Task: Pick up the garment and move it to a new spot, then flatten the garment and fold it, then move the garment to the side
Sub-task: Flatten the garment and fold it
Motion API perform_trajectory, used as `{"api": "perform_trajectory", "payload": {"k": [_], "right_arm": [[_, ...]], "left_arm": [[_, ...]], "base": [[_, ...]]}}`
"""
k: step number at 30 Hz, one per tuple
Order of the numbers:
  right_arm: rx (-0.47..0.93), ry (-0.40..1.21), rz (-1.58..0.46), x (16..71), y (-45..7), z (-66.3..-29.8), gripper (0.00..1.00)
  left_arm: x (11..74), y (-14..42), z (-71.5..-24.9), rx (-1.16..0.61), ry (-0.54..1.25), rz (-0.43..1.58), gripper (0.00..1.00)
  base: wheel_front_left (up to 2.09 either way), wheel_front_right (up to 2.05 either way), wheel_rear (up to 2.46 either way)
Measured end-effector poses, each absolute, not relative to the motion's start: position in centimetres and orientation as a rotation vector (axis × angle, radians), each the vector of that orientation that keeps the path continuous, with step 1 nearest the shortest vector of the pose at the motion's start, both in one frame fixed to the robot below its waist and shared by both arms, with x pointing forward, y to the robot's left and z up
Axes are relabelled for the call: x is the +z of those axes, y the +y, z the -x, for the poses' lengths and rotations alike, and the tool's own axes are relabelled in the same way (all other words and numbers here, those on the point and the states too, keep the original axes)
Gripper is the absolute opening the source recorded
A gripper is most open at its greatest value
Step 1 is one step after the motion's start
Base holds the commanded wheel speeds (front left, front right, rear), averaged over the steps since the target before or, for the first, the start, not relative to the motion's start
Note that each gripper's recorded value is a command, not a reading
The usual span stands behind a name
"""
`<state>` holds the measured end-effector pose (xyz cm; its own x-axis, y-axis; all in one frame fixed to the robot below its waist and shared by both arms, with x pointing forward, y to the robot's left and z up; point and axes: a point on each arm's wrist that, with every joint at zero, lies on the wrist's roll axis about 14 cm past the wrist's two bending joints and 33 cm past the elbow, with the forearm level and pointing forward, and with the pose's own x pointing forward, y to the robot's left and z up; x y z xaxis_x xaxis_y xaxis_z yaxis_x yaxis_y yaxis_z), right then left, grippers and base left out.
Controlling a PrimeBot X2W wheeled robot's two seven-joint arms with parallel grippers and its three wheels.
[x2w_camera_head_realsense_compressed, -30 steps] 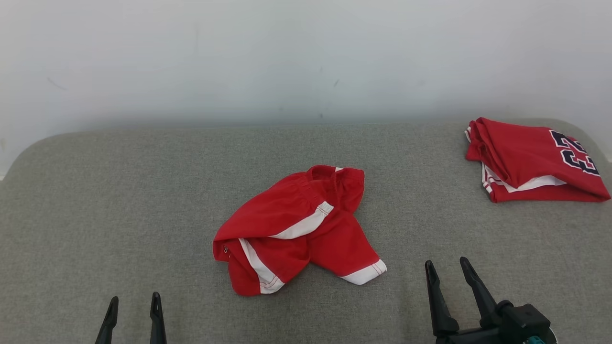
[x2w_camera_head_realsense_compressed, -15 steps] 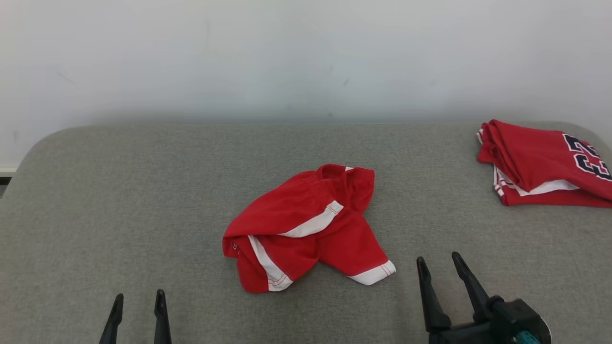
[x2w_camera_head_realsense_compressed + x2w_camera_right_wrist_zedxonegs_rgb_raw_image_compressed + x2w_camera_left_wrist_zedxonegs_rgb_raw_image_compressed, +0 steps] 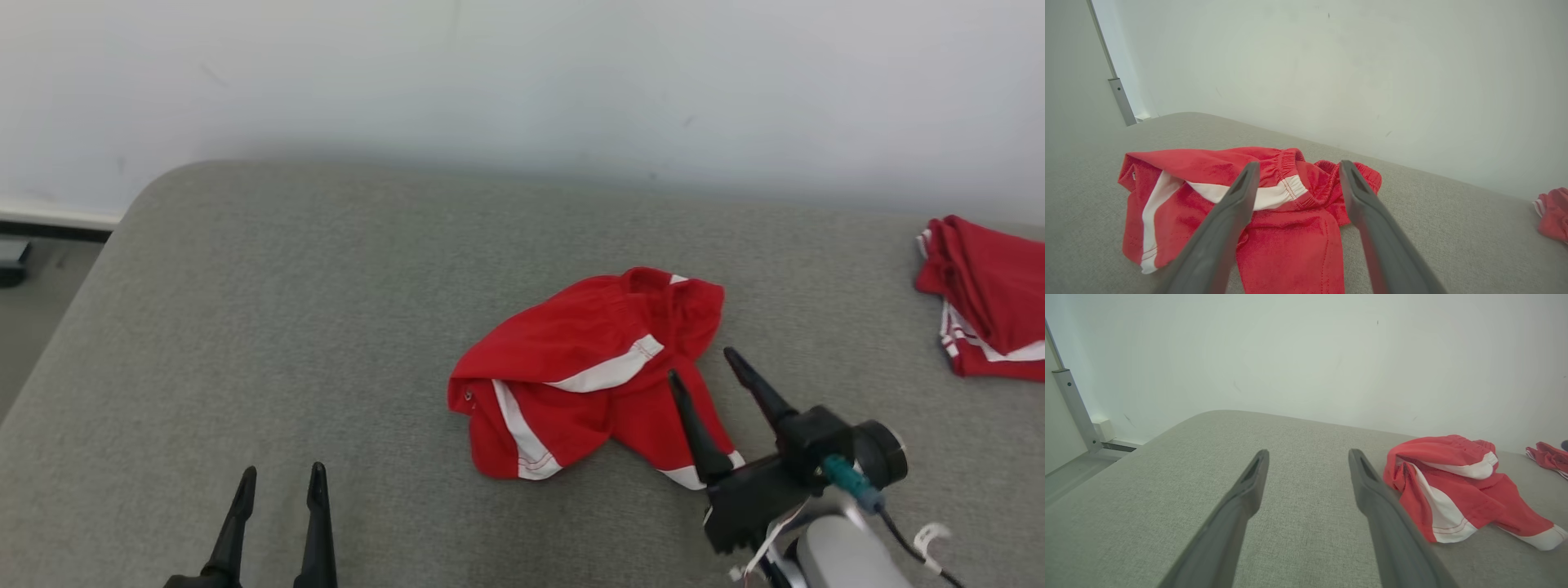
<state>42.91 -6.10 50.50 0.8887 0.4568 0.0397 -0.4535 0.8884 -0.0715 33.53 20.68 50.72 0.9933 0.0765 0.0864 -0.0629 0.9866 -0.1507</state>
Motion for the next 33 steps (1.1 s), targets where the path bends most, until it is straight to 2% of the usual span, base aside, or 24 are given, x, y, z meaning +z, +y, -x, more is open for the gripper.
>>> {"api": "perform_trajectory", "payload": {"k": [10,16,21,22,23,25,28,33], "right_arm": [[0.578,0.088,0.157,47.5,-3.9,-47.4,1.0],[0.635,0.215,0.201,44.5,-2.5,-47.7,1.0],[0.657,0.24,0.222,44.0,-2.0,-48.4,1.0],[0.659,0.246,0.226,43.8,-2.0,-48.5,0.87],[0.658,0.263,0.23,43.6,-2.0,-48.6,0.38],[0.66,0.302,0.239,42.8,-2.0,-48.4,0.0],[0.66,0.317,0.228,42.7,-2.0,-48.2,0.0],[0.635,0.25,0.164,44.8,-2.5,-48.3,0.0]], "left_arm": [[50.0,22.3,-32.2,0.149,-0.072,0.174,1.0],[49.6,23.5,-31.2,0.193,-0.06,0.173,1.0],[49.8,24.1,-31.0,0.214,-0.065,0.172,1.0],[49.8,24.1,-30.9,0.216,-0.064,0.172,1.0],[49.7,24.2,-30.9,0.217,-0.062,0.172,1.0],[49.7,24.2,-30.9,0.22,-0.063,0.174,1.0],[49.9,24.3,-30.9,0.221,-0.071,0.176,1.0],[49.7,24.1,-30.6,0.214,-0.068,0.182,1.0]], "base": [[0.0,0.0,0.0],[0.0,0.0,0.0],[0.0,0.0,0.0],[0.0,0.0,0.0],[0.0,0.0,0.0],[0.0,0.0,0.0],[0.0,0.0,0.0],[0.0,0.0,0.0]]}}
